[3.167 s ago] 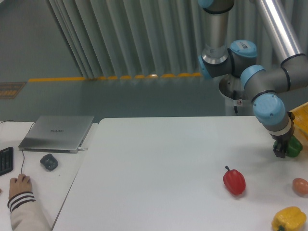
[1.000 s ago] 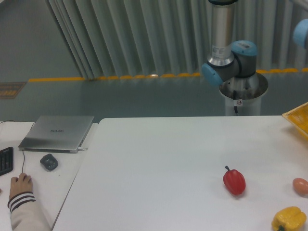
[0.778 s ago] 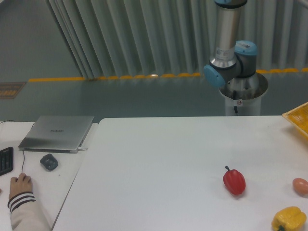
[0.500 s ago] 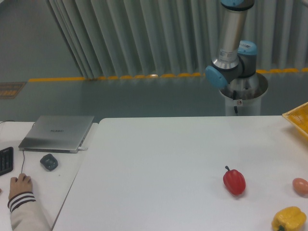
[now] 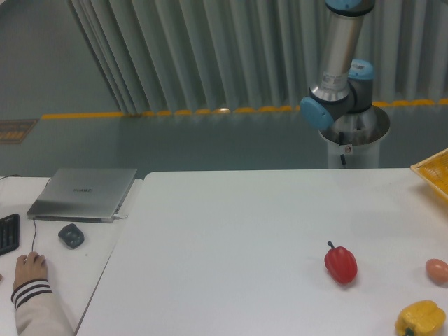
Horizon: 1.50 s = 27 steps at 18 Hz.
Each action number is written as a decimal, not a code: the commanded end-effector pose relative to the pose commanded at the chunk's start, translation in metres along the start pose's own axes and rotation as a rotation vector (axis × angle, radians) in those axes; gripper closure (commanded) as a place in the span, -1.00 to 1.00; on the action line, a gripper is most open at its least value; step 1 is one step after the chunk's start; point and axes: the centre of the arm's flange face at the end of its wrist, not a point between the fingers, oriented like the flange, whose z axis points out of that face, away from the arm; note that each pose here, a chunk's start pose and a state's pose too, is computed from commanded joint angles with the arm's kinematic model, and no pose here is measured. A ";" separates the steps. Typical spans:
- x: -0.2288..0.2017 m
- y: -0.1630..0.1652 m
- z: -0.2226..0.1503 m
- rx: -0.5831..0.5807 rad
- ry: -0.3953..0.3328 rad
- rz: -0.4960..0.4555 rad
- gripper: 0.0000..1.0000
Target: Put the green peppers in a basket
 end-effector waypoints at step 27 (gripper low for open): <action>-0.049 -0.111 -0.011 -0.067 0.026 0.147 -1.00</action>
